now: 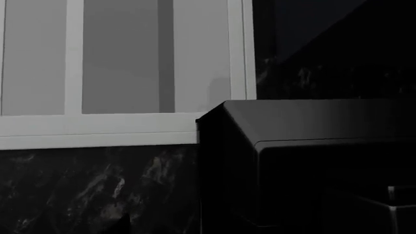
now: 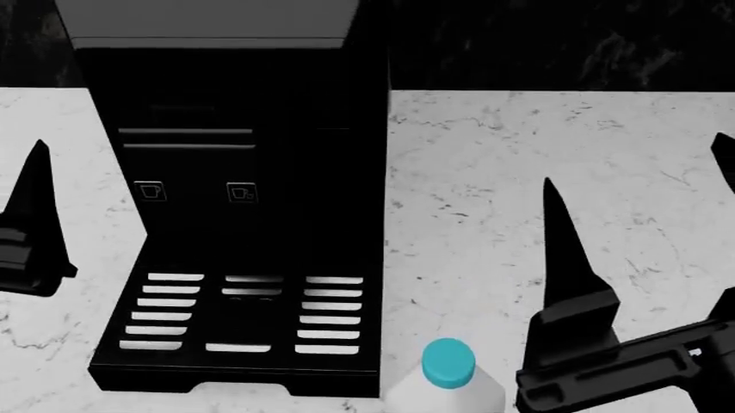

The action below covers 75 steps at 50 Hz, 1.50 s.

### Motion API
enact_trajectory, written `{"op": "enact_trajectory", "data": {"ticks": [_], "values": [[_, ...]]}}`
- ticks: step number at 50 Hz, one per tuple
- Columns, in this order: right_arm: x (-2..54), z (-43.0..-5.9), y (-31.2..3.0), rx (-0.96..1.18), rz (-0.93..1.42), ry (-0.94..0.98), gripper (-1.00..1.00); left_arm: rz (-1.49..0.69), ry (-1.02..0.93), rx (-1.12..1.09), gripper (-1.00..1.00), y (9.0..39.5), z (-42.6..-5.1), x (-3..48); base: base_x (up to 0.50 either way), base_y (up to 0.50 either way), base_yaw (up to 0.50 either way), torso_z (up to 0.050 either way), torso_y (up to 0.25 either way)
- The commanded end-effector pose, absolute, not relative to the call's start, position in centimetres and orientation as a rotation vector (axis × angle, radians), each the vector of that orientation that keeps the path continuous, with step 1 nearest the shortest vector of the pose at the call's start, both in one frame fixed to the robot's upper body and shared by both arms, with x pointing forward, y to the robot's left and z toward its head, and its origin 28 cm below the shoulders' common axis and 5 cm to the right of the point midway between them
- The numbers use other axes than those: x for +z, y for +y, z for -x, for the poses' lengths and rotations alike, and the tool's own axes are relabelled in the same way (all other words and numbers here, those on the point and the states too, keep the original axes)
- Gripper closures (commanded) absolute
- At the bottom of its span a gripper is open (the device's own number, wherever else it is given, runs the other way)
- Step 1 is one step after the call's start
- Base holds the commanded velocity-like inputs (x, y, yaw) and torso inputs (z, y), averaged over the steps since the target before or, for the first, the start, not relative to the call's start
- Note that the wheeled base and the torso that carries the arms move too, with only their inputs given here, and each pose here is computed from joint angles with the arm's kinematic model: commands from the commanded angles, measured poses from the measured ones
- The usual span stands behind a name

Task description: Place the eggs and milk next to the bowl.

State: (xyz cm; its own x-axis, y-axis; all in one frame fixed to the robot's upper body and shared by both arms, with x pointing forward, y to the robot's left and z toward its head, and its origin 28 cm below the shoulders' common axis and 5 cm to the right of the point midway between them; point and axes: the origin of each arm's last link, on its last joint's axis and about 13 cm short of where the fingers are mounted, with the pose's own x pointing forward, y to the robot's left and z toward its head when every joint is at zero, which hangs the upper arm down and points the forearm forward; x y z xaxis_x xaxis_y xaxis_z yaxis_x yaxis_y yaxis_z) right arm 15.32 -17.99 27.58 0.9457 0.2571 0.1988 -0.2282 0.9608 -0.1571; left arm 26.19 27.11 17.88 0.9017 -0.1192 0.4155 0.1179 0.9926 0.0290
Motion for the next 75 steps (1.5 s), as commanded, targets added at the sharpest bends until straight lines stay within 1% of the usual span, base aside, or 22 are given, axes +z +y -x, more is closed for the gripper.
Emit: {"op": "enact_trajectory", "data": {"ticks": [1, 10, 17, 29, 45, 62, 75], "values": [[28.5, -13.8, -19.0, 0.347, 0.101, -0.159, -1.0, -0.006, -0.439, -0.147, -1.0, 26.6, -26.2, 18.1, 0.0, 0.0, 0.0, 0.0, 0.0], [28.8, -13.3, -19.6, 0.406, 0.089, -0.062, -1.0, -0.005, -0.439, -0.148, -1.0, 26.6, -26.2, 18.0, 0.0, 0.0, 0.0, 0.0, 0.0], [29.1, -12.8, -19.4, 0.47, 0.105, -0.021, -1.0, -0.004, -0.44, -0.151, -1.0, 26.6, -26.2, 18.1, 0.0, 0.0, 0.0, 0.0, 0.0], [28.9, -11.6, -19.5, 0.518, 0.136, 0.06, -1.0, -0.007, -0.44, -0.163, -1.0, 26.3, -26.2, 18.1, 0.0, 0.0, 0.0, 0.0, 0.0], [29.1, -10.3, -19.4, 0.563, 0.175, 0.088, -1.0, -0.008, -0.442, -0.173, -1.0, 26.1, -26.3, 18.0, 0.0, 0.0, 0.0, 0.0, 0.0], [28.7, -10.1, -19.0, 0.623, 0.203, 0.139, -1.0, -0.008, -0.445, -0.174, -1.0, 26.1, -26.3, 18.0, 0.0, 0.0, 0.0, 0.0, 0.0], [27.2, -11.8, -19.1, 0.608, 0.188, 0.183, -1.0, -0.01, -0.44, -0.171, -1.0, 26.1, -26.1, 18.1, 0.0, 0.0, 0.0, 0.0, 0.0]]}}
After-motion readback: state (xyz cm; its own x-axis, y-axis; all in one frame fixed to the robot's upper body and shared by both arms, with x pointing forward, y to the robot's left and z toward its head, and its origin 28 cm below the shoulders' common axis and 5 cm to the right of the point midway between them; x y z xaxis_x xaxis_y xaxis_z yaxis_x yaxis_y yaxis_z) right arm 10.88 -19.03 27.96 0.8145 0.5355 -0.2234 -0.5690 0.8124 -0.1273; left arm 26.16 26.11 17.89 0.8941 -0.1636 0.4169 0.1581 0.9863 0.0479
